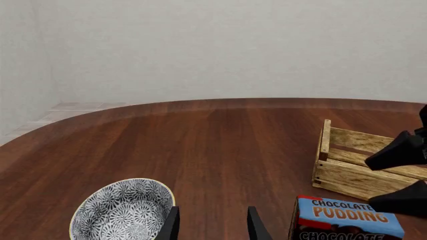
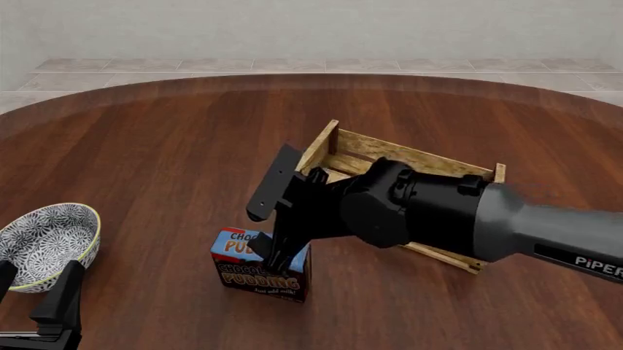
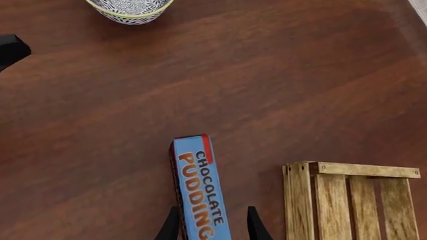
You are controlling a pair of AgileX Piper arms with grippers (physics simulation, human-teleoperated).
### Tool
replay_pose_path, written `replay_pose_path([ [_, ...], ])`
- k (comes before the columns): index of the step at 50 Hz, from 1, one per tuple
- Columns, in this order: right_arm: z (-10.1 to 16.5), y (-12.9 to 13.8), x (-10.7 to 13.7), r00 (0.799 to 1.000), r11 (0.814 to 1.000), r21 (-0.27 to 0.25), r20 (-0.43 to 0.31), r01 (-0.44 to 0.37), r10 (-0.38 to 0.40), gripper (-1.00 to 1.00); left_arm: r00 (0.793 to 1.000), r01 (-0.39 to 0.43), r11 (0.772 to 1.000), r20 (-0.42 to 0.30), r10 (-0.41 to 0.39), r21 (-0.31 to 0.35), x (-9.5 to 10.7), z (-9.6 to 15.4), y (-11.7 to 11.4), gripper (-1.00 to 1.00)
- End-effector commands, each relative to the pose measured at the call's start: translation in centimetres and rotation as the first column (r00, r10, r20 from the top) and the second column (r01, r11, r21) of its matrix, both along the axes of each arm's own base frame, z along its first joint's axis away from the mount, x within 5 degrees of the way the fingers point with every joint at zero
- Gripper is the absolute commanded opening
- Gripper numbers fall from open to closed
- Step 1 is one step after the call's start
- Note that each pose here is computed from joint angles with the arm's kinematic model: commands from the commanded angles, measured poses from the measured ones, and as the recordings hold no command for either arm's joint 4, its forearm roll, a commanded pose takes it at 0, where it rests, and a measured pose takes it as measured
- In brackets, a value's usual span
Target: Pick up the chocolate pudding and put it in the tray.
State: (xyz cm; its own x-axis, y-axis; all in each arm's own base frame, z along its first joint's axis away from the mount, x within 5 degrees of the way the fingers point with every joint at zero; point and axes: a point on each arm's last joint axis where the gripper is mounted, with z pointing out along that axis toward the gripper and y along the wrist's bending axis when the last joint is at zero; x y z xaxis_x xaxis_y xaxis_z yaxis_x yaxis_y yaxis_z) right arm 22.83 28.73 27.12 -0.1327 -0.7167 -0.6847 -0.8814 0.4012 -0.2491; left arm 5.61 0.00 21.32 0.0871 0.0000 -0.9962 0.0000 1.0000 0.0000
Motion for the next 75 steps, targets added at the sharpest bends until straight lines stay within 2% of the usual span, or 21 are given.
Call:
replay_pose_path([
  [1, -0.8, 0.0, 0.6, 1.000, 1.000, -0.006, -0.010, 0.016, -0.016, 1.00, 1.000, 0.000, 1.000, 0.000, 0.000, 0.000, 0.0, 0.0, 0.0, 1.00],
  [16, -1.2, 0.5, 0.2, 1.000, 1.000, -0.009, -0.020, 0.006, -0.006, 1.00, 1.000, 0.000, 1.000, 0.000, 0.000, 0.000, 0.0, 0.0, 0.0, 1.00],
  [46, -3.2, 0.7, 0.5, 0.998, 0.999, -0.013, -0.056, 0.036, -0.037, 1.00, 1.000, 0.000, 1.000, 0.000, 0.000, 0.000, 0.0, 0.0, 0.0, 1.00],
  [75, -4.3, 1.0, 0.8, 0.997, 0.999, -0.038, -0.070, 0.032, -0.035, 1.00, 1.000, 0.000, 1.000, 0.000, 0.000, 0.000, 0.0, 0.0, 0.0, 1.00],
])
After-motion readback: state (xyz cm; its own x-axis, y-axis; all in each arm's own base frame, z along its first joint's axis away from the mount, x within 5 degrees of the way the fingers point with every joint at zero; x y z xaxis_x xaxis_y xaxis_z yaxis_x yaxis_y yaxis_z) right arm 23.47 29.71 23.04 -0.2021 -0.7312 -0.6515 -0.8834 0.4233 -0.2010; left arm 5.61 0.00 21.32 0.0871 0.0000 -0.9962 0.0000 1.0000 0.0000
